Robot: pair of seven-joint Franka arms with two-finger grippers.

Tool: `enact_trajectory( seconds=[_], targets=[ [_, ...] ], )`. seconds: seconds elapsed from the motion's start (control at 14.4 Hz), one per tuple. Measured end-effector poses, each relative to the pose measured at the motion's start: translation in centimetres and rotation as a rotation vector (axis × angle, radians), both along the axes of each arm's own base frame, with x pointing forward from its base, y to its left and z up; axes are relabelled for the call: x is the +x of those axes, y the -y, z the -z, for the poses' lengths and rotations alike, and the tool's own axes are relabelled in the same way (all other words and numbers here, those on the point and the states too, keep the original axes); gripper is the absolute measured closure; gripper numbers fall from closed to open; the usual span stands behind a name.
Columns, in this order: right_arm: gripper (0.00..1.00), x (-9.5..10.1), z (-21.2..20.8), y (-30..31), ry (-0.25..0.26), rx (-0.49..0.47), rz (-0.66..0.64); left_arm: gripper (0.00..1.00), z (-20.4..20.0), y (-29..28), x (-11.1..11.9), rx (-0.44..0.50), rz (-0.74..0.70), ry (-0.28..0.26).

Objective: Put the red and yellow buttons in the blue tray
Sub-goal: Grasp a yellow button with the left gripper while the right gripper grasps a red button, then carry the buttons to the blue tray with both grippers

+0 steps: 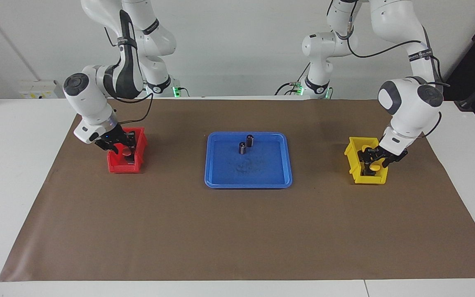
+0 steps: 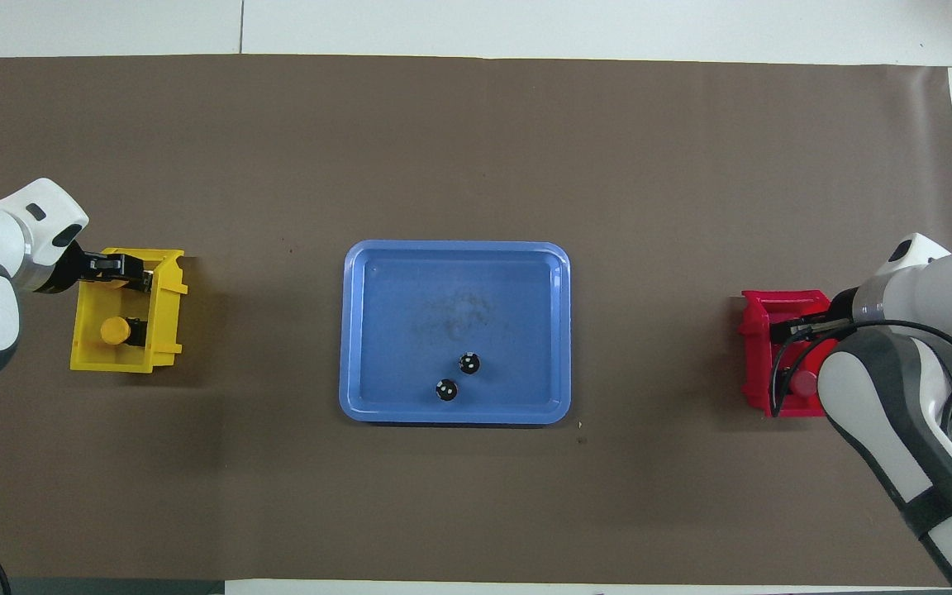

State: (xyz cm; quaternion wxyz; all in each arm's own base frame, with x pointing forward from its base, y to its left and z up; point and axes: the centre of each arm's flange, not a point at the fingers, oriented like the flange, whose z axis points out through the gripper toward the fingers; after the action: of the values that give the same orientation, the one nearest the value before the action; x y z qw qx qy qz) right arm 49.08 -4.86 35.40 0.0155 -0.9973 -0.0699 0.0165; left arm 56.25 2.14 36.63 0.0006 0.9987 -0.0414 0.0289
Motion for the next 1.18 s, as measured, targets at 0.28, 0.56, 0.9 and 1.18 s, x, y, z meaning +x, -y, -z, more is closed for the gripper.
enact_trajectory(
  seconds=[0.28,0.56,0.9,1.18],
  targets=[
    [0.48,-0.1,0.3,-0.1,0.001,0.0,-0.004,0.52,0.0,0.0,0.0,0.0,0.0,0.001],
    [0.5,-0.2,0.3,-0.1,0.002,0.0,-0.004,0.58,-0.3,0.0,0.2,0.0,-0.001,0.006],
    [0.58,-0.2,0.4,-0.1,0.002,-0.001,-0.005,0.58,-9.2,0.0,2.6,-0.005,-0.014,-0.059],
    [0.58,0.2,-0.5,-0.1,-0.017,0.003,-0.031,0.58,-13.7,2.5,3.2,-0.008,-0.057,-0.07]
  ],
)
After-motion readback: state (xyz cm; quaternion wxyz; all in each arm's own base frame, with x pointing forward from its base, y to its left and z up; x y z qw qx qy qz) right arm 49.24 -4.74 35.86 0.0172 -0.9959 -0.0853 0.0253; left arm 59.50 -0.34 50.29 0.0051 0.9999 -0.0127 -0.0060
